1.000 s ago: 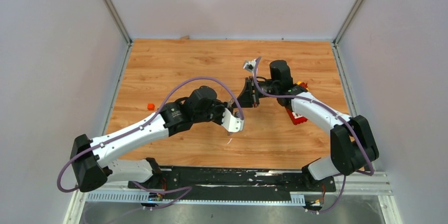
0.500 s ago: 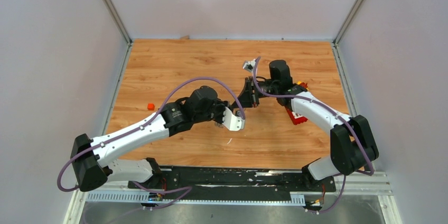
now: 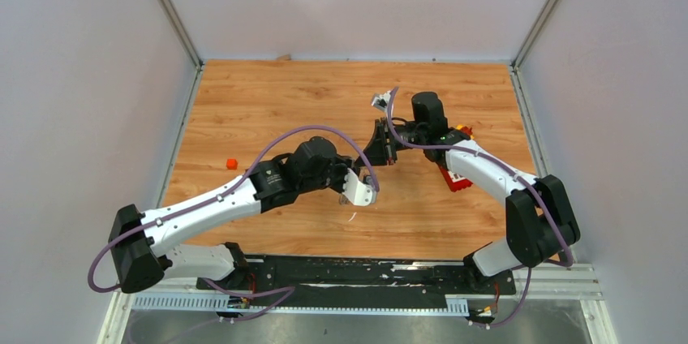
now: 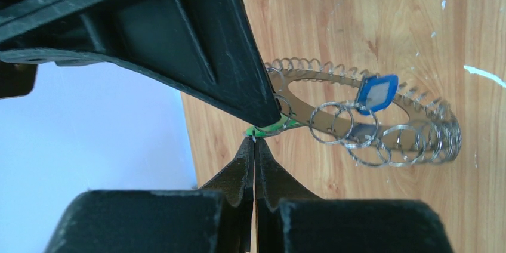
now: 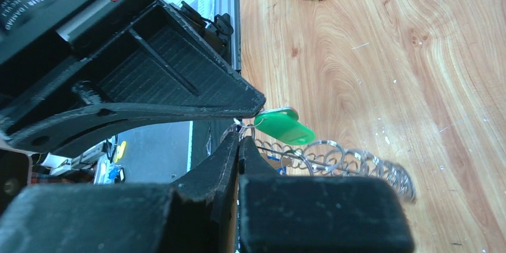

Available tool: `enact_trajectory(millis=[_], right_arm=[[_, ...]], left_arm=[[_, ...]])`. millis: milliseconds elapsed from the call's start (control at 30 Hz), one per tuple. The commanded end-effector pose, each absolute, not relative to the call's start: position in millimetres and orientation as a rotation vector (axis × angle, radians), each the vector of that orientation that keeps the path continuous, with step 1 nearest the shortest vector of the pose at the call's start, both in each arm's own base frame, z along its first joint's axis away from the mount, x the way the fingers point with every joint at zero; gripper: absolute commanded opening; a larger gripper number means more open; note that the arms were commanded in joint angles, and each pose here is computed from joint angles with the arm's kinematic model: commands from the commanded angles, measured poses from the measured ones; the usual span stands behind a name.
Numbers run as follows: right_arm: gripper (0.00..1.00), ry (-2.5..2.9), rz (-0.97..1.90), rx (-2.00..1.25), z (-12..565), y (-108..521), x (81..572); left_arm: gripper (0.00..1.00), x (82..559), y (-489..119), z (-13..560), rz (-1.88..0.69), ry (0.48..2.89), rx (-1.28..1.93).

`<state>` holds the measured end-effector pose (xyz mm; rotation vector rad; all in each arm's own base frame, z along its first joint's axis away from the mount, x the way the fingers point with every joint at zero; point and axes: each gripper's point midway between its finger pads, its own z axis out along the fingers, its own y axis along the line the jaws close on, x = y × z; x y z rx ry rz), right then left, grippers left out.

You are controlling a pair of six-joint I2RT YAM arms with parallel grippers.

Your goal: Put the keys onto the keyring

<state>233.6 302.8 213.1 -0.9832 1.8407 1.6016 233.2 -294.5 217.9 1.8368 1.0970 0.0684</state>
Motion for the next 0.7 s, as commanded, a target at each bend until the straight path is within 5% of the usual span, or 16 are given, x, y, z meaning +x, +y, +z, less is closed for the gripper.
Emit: enact_trajectory(millis=[0,667], right_arm=[[0.0,1.768,1.601,-1.014,232.9,307.2,238.1],[0.0,1.78,1.589,-1.006,229.7,307.0,240.8]], left_arm=[[0.0,231.9,-290.3,221.7,0.103,1.054,1.843],[0.0,231.9,-291.4,224.8,0.131,1.037,1.832]])
